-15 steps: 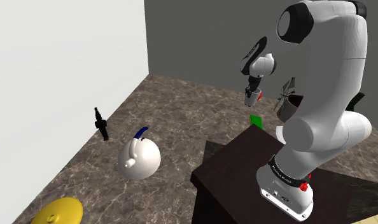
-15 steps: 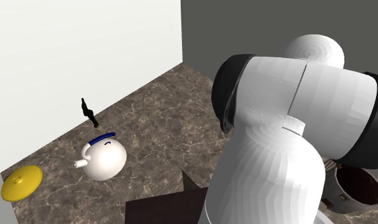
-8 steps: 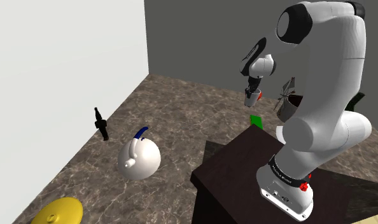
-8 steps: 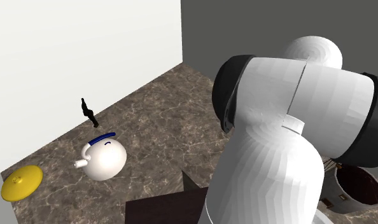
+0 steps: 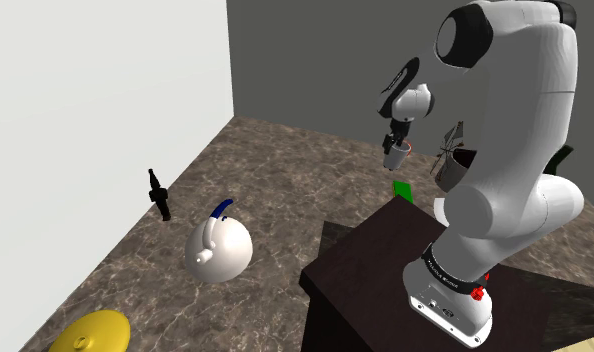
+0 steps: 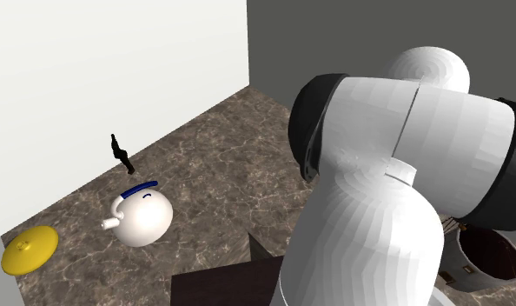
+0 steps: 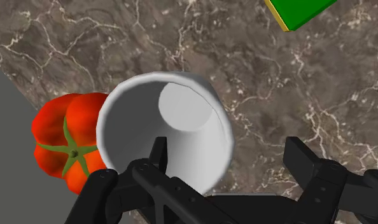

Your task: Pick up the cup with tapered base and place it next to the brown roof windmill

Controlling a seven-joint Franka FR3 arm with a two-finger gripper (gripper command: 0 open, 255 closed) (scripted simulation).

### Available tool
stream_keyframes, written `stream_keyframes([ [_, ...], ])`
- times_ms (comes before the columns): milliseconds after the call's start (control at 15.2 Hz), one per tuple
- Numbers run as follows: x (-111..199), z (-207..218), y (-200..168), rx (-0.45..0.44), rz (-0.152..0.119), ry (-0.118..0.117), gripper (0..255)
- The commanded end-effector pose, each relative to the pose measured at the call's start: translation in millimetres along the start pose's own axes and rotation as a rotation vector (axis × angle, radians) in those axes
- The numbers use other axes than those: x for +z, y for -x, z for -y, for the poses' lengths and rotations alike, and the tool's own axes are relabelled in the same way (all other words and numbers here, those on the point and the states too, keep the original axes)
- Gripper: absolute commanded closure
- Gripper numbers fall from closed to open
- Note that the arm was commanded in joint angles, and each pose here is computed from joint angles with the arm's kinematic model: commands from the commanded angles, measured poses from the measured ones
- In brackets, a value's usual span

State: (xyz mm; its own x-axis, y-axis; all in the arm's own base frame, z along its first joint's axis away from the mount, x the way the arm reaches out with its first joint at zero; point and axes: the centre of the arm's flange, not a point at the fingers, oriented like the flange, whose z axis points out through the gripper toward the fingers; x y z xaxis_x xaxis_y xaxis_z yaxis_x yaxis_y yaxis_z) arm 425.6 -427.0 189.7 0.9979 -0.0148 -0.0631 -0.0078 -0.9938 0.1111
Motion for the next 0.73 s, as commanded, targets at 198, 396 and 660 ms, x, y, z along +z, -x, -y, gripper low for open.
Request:
stream_keyframes([
  [198, -44, 0, 0, 0.0, 0.0, 0.0, 0],
  [396, -44, 0, 0, 0.0, 0.0, 0.0, 0],
  [660, -44, 0, 0, 0.0, 0.0, 0.0, 0],
])
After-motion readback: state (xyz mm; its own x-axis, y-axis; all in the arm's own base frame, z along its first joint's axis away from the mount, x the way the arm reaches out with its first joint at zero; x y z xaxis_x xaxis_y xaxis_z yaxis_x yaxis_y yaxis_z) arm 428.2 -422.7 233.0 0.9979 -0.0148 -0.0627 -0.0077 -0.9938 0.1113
